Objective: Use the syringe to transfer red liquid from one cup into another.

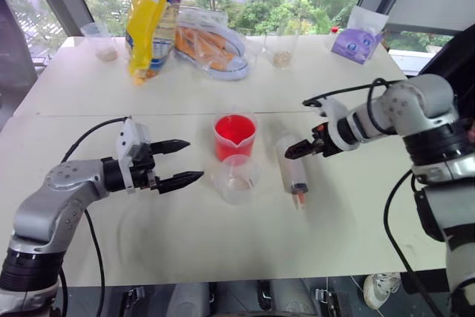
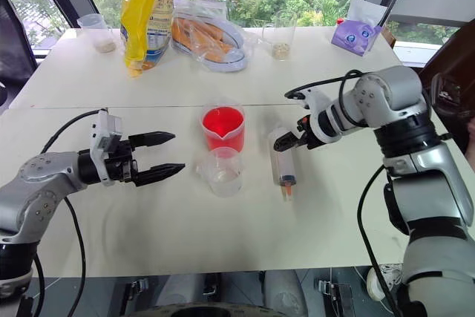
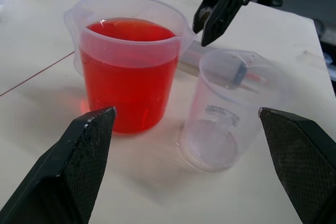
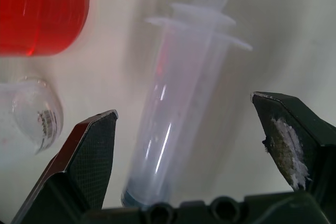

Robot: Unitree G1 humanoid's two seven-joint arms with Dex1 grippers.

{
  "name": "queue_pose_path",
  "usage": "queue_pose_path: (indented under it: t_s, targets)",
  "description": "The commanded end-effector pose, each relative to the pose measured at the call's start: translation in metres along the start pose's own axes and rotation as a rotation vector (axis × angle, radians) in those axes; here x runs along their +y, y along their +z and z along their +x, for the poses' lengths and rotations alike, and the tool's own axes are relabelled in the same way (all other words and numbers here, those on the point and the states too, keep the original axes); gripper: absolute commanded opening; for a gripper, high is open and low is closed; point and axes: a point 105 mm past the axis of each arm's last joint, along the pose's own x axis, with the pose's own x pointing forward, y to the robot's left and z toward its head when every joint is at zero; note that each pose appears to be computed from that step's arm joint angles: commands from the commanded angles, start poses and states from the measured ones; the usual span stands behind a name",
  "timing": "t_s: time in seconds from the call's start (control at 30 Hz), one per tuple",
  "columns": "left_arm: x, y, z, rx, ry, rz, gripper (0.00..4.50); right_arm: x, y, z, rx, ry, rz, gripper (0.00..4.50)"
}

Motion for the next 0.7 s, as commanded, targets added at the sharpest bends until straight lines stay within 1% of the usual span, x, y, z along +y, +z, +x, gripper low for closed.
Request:
queue_pose_path:
  t_s: [0.03, 0.2, 0.27, 0.4, 0.47, 0.53, 0.57, 0.6, 0.63, 0.67, 0.7]
  targets:
    - [-0.004, 0.010, 0.000, -0.031, 0.015, 0.056, 4.50, 0.002, 0.008, 0.006, 0.015, -0.064, -0.020, 4.43]
    - [-0.004, 0.011, 0.003, -0.044, 0.033, 0.055, 4.50, 0.005, 0.004, 0.024, 0.066, -0.116, -0.044, 4.43]
    - [-0.005, 0.012, 0.005, -0.048, 0.036, 0.054, 4.50, 0.003, 0.003, 0.027, 0.075, -0.135, -0.045, 4.43]
    - [-0.005, 0.009, 0.006, -0.053, 0.049, 0.058, 4.50, 0.000, 0.003, 0.039, 0.103, -0.216, -0.049, 4.43]
    - [-0.005, 0.009, 0.007, -0.057, 0.057, 0.059, 4.50, -0.002, 0.001, 0.043, 0.114, -0.240, -0.056, 3.92]
    - [-0.005, 0.009, 0.008, -0.063, 0.064, 0.061, 4.50, -0.005, -0.002, 0.045, 0.122, -0.256, -0.061, 3.23]
    - [-0.004, 0.009, 0.008, -0.064, 0.066, 0.062, 4.50, -0.007, -0.004, 0.046, 0.129, -0.261, -0.061, 2.55]
    - [-0.004, 0.009, 0.008, -0.065, 0.068, 0.062, 4.50, -0.007, -0.006, 0.047, 0.133, -0.264, -0.061, 2.19]
    - [-0.004, 0.009, 0.007, -0.065, 0.070, 0.063, 4.50, -0.008, -0.007, 0.048, 0.137, -0.266, -0.064, 1.61]
    - [-0.002, 0.009, 0.006, -0.061, 0.074, 0.066, 4.50, -0.009, -0.010, 0.048, 0.143, -0.270, -0.067, 1.47]
    - [-0.001, 0.010, 0.005, -0.058, 0.078, 0.071, 4.50, -0.011, -0.014, 0.048, 0.148, -0.275, -0.067, 1.47]
